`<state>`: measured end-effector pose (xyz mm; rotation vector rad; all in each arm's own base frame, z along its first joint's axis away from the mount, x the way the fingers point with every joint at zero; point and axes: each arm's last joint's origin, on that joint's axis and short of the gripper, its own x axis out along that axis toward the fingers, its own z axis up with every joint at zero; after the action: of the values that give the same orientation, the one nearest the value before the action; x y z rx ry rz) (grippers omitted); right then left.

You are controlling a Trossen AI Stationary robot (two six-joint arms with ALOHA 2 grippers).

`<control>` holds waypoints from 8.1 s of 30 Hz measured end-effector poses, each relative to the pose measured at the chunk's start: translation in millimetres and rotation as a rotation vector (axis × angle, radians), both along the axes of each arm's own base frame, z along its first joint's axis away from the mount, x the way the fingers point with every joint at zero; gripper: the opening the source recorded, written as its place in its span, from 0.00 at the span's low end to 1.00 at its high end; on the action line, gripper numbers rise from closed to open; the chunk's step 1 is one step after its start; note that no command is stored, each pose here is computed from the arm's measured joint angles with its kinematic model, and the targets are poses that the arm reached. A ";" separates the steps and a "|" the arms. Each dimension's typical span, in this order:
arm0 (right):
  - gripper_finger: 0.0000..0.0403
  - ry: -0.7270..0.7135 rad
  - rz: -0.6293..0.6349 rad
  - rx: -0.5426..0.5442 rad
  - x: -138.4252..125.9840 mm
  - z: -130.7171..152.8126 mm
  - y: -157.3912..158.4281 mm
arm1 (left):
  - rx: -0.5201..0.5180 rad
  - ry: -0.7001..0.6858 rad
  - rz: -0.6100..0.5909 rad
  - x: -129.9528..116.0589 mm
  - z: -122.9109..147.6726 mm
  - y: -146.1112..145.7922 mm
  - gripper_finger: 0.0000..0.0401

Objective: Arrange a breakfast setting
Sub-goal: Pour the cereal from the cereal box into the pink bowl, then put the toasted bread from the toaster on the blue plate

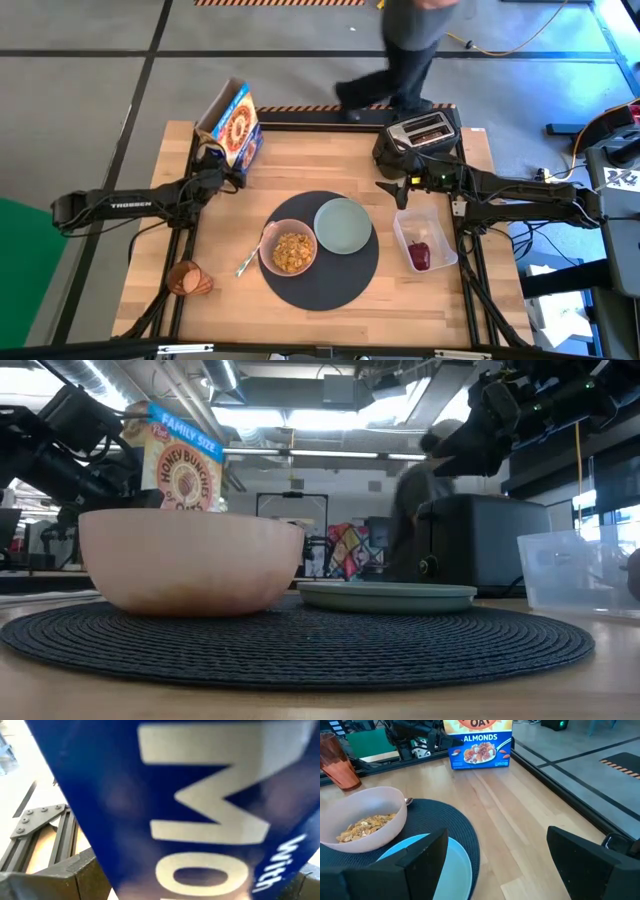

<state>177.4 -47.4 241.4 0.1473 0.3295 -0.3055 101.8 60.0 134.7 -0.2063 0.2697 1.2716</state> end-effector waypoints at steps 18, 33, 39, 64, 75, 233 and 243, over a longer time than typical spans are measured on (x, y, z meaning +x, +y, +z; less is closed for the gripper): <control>0.81 -0.024 -0.024 0.030 0.2 1.3 -0.4 | 0.088 0.233 -0.042 8.3 45.9 -0.4 0.90; 0.81 -0.021 -0.023 0.030 0.1 1.1 -0.4 | 0.042 0.262 -0.052 1.9 112.5 -2.9 0.90; 0.81 -0.021 -0.023 0.030 0.1 1.0 -0.4 | 0.086 0.242 -0.068 -0.8 144.8 -3.7 0.90; 0.81 -0.032 -0.040 0.051 0.1 1.6 -0.6 | 0.220 0.114 -0.312 -6.0 216.9 -10.1 0.90; 0.81 -0.101 0.030 0.057 3.6 30.1 0.6 | 0.310 0.137 -0.610 32.2 222.3 -14.6 0.90; 0.48 1.316 0.318 -0.157 -9.9 83.1 -139.5 | 0.210 0.178 -0.455 138.4 160.9 70.7 0.90; 0.48 1.273 0.282 -0.204 -5.6 84.4 -144.4 | 0.208 0.180 -0.432 135.3 160.9 76.3 0.90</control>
<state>171.9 -191.8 325.7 -0.3240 1.5577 -0.1137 237.1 136.3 295.7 0.1408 0.3142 0.8806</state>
